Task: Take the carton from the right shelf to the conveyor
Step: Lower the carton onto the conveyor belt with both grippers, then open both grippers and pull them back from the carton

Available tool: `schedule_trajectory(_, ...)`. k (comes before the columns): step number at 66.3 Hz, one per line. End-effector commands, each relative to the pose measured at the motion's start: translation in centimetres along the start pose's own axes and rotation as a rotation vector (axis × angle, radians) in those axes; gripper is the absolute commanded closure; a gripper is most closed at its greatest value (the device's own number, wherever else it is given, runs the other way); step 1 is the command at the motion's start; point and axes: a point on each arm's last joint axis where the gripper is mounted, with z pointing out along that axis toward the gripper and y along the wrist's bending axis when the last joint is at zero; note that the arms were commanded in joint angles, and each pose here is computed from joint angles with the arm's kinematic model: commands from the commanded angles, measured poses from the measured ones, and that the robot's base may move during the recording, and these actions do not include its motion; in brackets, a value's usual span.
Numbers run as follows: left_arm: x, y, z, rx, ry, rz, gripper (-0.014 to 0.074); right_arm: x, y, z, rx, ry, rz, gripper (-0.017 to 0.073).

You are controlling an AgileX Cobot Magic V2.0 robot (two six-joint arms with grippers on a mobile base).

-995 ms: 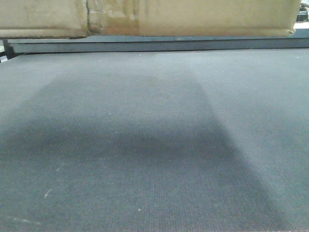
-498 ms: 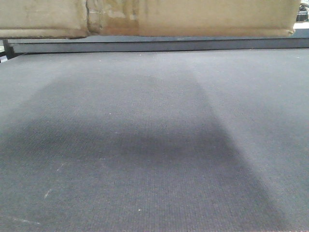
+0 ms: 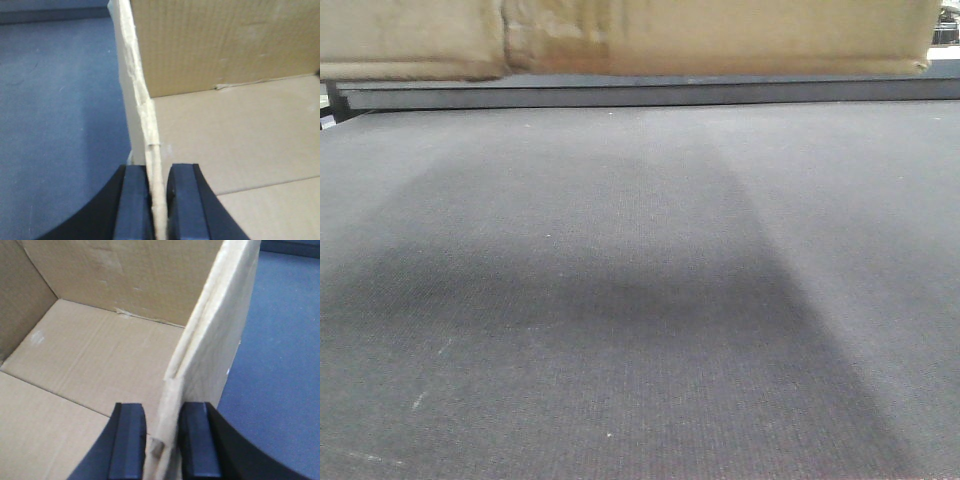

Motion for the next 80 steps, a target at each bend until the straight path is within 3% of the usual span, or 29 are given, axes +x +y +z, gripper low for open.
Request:
schedule_trajectory(1,0.5,-0.3,2.8,0.013,0.021,-0.010,0.0608,-0.8,0.6,0.9,-0.066,-0.062,0.018,0.0627)
schedule_trajectory(15,2.4,0.8,8.8,-0.033,0.081,-0.034,0.0608,-0.5,-1.5,7.6,0.003,0.016,0.056,0.0627)
schedule_trajectory(34,3.6,1.8,13.6,-0.069,0.129,-0.034,0.0601,1.8,-3.9,15.0,0.062,0.175,0.094,0.0617)
schedule_trajectory(38,3.7,1.8,13.9,-0.071,0.139,-0.032,0.0529,2.0,-3.9,15.3,0.063,0.184,0.095,0.0533)
schedule_trajectory(43,3.7,1.8,13.9,-0.071,0.140,-0.032,0.0394,2.0,-3.9,15.2,0.063,0.189,0.095,0.0360)
schedule_trajectory(51,3.3,1.8,13.5,-0.072,0.124,-0.031,0.0062,1.9,-3.9,14.9,0.063,0.180,0.093,0.0004)
schedule_trajectory(54,3.1,1.8,13.3,-0.075,0.123,-0.030,-0.0039,1.7,-3.9,14.6,0.067,0.172,0.090,-0.0013)
schedule_trajectory(64,1.8,2.0,11.1,-0.081,0.086,-0.035,0.0066,0.8,-4.0,12.4,0.078,0.120,0.079,0.0027)
schedule_trajectory(71,1.1,2.4,8.8,-0.109,0.050,-0.013,0.0131,0.0,-4.3,10.1,0.087,0.068,0.085,0.0106)
schedule_trajectory(75,0.9,2.7,7.2,-0.137,0.038,0.006,0.0219,-0.4,-4.9,8.5,0.106,0.038,0.092,0.0205)
schedule_trajectory(80,1.1,3.3,5.4,-0.189,0.047,0.037,0.0385,-0.7,-5.9,6.0,0.150,0.012,0.100,0.0409)
